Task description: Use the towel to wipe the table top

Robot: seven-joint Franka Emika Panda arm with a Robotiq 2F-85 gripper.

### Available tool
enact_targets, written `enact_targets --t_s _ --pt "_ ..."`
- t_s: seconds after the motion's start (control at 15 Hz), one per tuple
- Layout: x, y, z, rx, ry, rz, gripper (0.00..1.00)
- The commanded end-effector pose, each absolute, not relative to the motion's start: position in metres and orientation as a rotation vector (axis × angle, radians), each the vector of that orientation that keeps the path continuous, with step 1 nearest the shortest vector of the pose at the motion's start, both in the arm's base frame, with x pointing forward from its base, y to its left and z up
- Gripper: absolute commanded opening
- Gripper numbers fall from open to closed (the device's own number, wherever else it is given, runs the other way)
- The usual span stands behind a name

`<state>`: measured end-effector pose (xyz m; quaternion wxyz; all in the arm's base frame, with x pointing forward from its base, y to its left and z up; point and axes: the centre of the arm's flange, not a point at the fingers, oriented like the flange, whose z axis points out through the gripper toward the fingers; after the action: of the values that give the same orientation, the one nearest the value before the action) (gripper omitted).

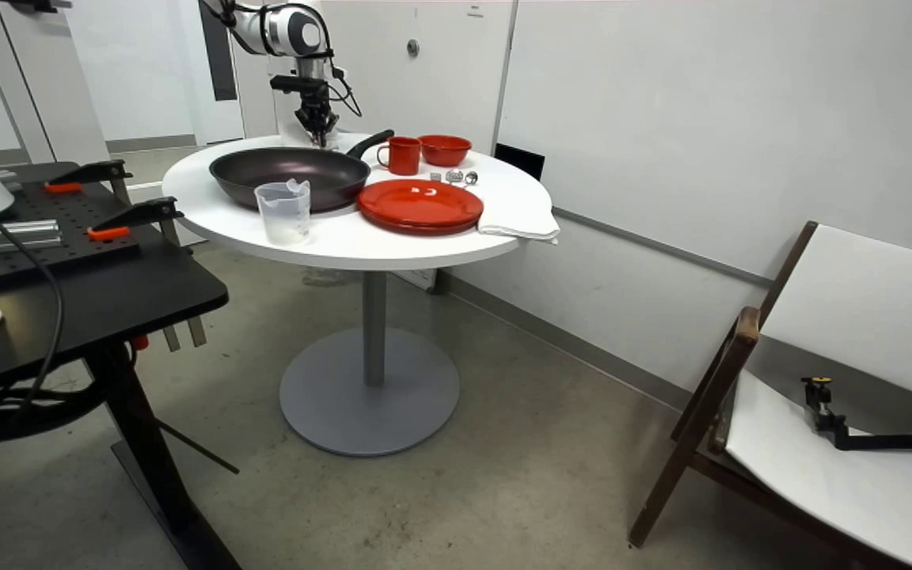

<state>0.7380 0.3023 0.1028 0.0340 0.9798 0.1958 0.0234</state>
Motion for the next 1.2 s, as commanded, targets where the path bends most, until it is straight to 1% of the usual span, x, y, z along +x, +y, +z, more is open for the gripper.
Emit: enact_targets --t_s 0.0,0.27,0.47,1.13 --pt "0.757 0.282 0.098 2.921 0.451 0.283 0.02" --pt "0.766 0.272 0.104 2.874 0.288 0.387 0.02" --pt "0.764 0.275 0.107 2.887 0.213 0.363 0.02" --pt "0.734 0.318 0.120 3.065 0.113 -0.015 0.02"
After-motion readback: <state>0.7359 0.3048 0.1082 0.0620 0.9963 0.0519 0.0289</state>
